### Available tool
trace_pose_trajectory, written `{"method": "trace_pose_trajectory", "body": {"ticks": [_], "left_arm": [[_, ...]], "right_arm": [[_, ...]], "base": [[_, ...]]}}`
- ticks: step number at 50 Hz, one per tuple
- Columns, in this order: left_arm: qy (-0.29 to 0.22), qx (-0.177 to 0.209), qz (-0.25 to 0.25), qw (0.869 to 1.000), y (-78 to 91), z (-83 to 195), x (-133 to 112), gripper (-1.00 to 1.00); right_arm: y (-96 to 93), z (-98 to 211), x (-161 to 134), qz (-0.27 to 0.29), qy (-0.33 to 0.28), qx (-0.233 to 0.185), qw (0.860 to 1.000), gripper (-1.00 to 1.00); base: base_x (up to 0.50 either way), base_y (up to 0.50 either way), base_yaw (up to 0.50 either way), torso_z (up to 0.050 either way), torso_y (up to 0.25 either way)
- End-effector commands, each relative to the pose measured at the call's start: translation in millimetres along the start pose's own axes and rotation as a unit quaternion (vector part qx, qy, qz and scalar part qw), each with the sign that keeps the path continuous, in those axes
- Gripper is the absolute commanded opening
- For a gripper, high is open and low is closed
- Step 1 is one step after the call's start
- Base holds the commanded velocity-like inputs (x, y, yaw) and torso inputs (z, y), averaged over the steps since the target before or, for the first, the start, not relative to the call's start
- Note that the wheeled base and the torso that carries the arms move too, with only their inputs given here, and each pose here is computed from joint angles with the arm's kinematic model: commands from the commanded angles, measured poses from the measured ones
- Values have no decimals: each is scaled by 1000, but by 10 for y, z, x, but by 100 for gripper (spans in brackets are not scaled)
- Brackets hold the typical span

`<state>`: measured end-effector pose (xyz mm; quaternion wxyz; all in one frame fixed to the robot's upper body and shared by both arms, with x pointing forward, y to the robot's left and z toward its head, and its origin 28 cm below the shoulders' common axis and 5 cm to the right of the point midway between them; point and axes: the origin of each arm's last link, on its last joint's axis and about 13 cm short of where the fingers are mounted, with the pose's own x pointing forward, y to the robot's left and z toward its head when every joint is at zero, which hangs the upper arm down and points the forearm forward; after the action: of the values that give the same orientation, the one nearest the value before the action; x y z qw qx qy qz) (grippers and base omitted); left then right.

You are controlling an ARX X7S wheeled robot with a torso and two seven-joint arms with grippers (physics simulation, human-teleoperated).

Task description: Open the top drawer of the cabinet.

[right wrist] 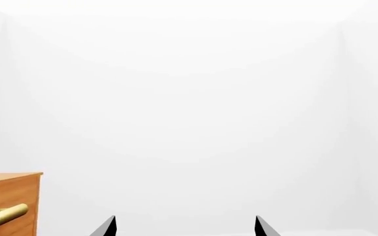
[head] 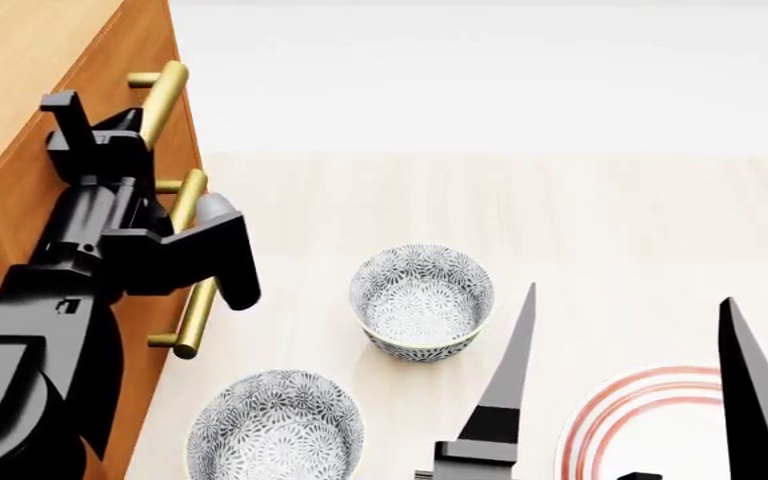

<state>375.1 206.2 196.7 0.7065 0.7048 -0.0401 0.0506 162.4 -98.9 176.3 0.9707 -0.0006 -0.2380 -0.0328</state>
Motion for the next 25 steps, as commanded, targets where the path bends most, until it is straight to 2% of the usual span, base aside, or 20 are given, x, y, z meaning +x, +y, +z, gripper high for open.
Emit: {"method": "trace_pose_trajectory", "body": {"ticks": [1,25], "left_arm": [[-34,-20,-29,999,-55,221,-81,-100],[-54,-17,-33,998,-82,398,-124,-100]], "right_arm": [[-29,14,23,-5,-12,2,1000,100],[-41,49,21,-8,-16,4,1000,100]], "base": [[0,0,4,0,11],[-7,0,2,-1,2]]}}
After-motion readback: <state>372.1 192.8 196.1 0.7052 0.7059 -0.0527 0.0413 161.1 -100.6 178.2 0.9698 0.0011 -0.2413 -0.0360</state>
